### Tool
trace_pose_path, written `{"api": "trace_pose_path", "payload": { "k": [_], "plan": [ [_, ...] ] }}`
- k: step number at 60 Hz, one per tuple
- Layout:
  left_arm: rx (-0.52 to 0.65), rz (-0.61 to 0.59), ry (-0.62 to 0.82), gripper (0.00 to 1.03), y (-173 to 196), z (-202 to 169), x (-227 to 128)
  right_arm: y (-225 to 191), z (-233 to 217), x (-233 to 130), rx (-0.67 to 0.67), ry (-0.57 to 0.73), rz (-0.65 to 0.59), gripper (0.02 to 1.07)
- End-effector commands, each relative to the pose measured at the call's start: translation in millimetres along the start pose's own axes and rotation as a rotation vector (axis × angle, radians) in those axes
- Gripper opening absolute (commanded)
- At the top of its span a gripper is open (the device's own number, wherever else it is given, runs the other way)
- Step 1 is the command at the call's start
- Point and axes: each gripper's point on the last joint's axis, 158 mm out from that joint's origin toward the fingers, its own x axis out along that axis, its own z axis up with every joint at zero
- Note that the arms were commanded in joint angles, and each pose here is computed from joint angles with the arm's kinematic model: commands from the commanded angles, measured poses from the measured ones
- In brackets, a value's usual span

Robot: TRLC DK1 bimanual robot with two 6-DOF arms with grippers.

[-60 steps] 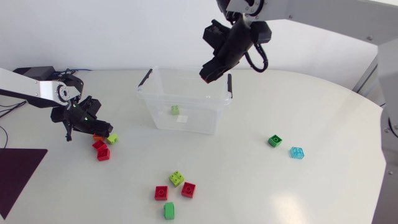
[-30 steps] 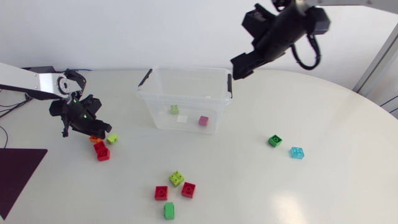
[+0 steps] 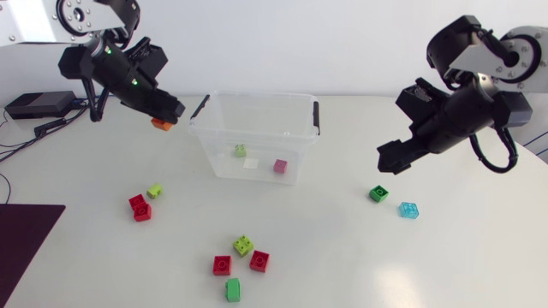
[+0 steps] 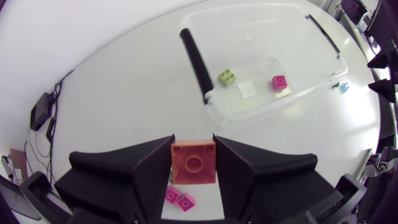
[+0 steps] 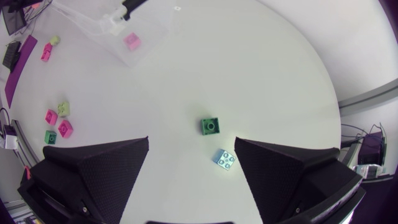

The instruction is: Pick up the duplo bricks and place them in the container

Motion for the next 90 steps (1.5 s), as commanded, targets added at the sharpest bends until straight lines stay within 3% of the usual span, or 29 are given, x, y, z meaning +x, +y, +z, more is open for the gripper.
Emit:
{"api": "trace_pose_path", "payload": {
  "k": [1,5,12,18,41,44,45,47,48,50,54,70,90],
  "plan": [
    [-0.023,-0.010,-0.037,0.38,-10.6,16.1,-14.3,-5.1,-17.5,6.6,0.038,0.029,-0.015,1.02],
    [-0.009,-0.067,-0.081,0.38,-38.0,42.9,-14.6,-17.8,-42.6,13.3,0.106,0.066,-0.038,1.02],
    [-0.036,-0.125,-0.098,0.38,-51.3,63.9,-2.4,-26.4,-60.5,16.6,0.172,0.089,-0.049,1.02],
    [-0.049,-0.144,-0.133,0.39,-54.0,77.6,3.4,-34.0,-71.1,21.7,0.227,0.114,-0.055,1.02],
    [-0.065,-0.158,-0.277,0.41,-62.4,125.7,38.7,-56.8,-116.6,99.1,0.469,0.301,-0.048,1.02],
    [-0.068,-0.164,-0.272,0.54,-65.2,128.3,46.2,-59.3,-117.6,107.1,0.495,0.312,-0.043,1.01],
    [-0.070,-0.165,-0.271,0.65,-66.1,129.2,48.7,-61.2,-117.7,109.6,0.512,0.311,-0.047,1.00],
    [-0.074,-0.166,-0.269,0.71,-66.1,129.7,50.9,-62.9,-118.2,114.2,0.528,0.317,-0.046,1.00],
    [-0.075,-0.166,-0.267,0.83,-66.7,130.1,52.0,-63.4,-118.8,116.5,0.532,0.320,-0.046,1.00],
    [-0.077,-0.166,-0.267,0.88,-66.7,130.1,52.0,-63.9,-118.7,119.4,0.541,0.324,-0.046,1.00],
    [-0.074,-0.167,-0.259,0.98,-67.0,127.9,50.7,-63.1,-116.5,126.8,0.564,0.329,-0.034,0.97],
    [-0.090,-0.118,-0.273,0.98,-31.0,113.9,18.3,-67.2,-102.2,140.4,0.607,0.316,-0.027,0.86],
    [-0.074,-0.006,-0.158,0.98,42.6,12.6,-18.8,-63.5,-99.2,150.1,0.605,0.312,-0.029,0.50]
  ]
}}
